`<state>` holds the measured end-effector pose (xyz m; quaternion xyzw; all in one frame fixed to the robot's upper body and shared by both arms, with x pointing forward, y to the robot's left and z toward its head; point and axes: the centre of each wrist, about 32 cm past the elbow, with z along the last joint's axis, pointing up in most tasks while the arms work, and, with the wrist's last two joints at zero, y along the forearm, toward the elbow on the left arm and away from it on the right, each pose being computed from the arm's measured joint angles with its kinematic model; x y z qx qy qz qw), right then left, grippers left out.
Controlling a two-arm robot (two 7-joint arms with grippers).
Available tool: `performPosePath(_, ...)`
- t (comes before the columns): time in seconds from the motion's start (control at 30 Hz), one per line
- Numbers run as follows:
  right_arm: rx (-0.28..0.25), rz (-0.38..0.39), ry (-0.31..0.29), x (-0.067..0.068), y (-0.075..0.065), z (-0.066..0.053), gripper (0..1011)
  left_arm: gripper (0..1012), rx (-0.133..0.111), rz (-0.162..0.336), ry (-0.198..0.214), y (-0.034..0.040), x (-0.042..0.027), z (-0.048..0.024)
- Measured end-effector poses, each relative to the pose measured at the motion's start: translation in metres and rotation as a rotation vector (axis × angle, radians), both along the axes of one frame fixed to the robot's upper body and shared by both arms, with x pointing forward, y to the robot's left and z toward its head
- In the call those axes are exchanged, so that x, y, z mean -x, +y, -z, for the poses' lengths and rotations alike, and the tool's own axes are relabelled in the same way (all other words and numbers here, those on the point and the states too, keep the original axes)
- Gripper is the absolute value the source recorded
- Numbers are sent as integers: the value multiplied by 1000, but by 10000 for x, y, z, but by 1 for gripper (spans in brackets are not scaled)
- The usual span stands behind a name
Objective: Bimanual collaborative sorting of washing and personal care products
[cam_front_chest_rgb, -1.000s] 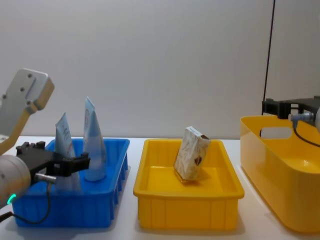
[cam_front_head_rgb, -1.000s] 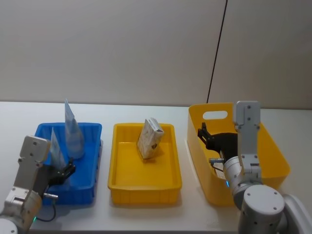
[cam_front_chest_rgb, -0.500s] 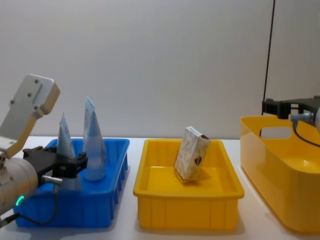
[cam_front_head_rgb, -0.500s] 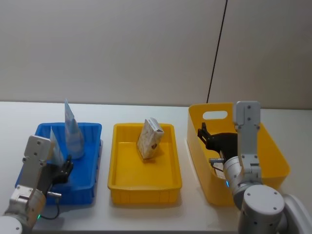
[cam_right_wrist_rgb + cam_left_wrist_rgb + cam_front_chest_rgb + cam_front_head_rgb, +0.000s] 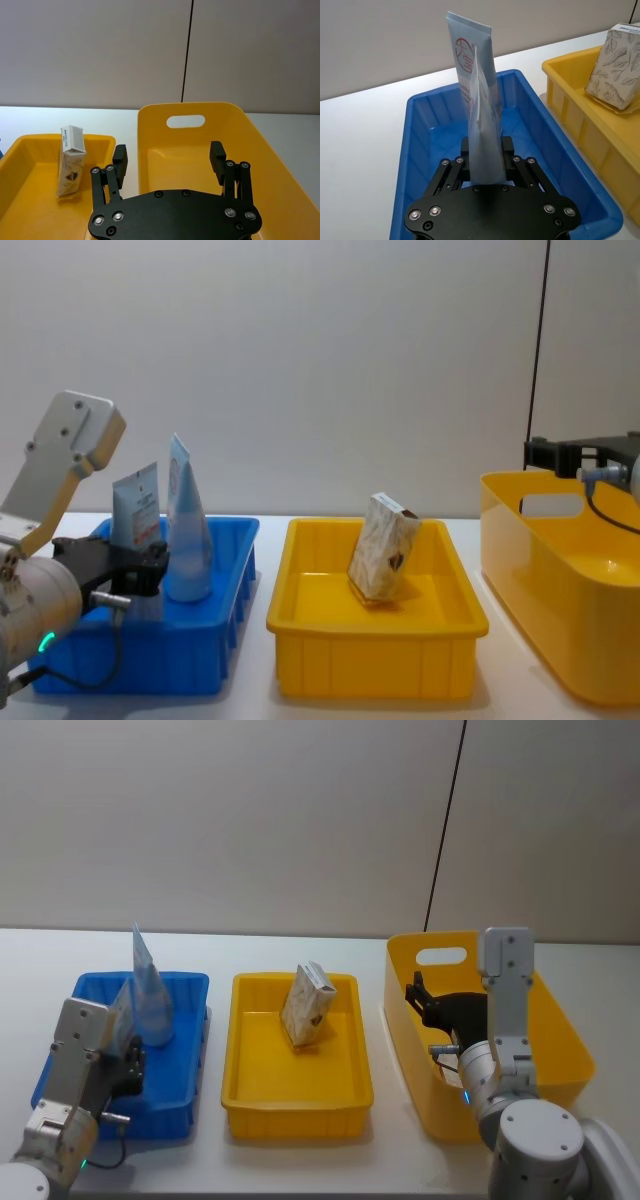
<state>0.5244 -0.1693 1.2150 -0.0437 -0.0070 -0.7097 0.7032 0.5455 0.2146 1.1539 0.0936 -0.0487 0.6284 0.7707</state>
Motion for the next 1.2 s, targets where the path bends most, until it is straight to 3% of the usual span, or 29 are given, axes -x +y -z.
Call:
performPosePath(0.17,0,0,0,0,0,0,1003,294,1,12,-20,-1,-1,-6)
performPosePath(0.4,0,0,0,0,0,0,1004,265,4,38,-73,-2,1,-75)
performPosePath(0.7,0,0,0,0,0,0,1004,262,-1,96,-179,18,15,-288)
performPosePath(0.93,0,0,0,0,0,0,1004,262,-6,175,-268,26,37,-518)
performPosePath(1.2,0,0,0,0,0,0,1004,262,-6,274,-325,1,53,-705)
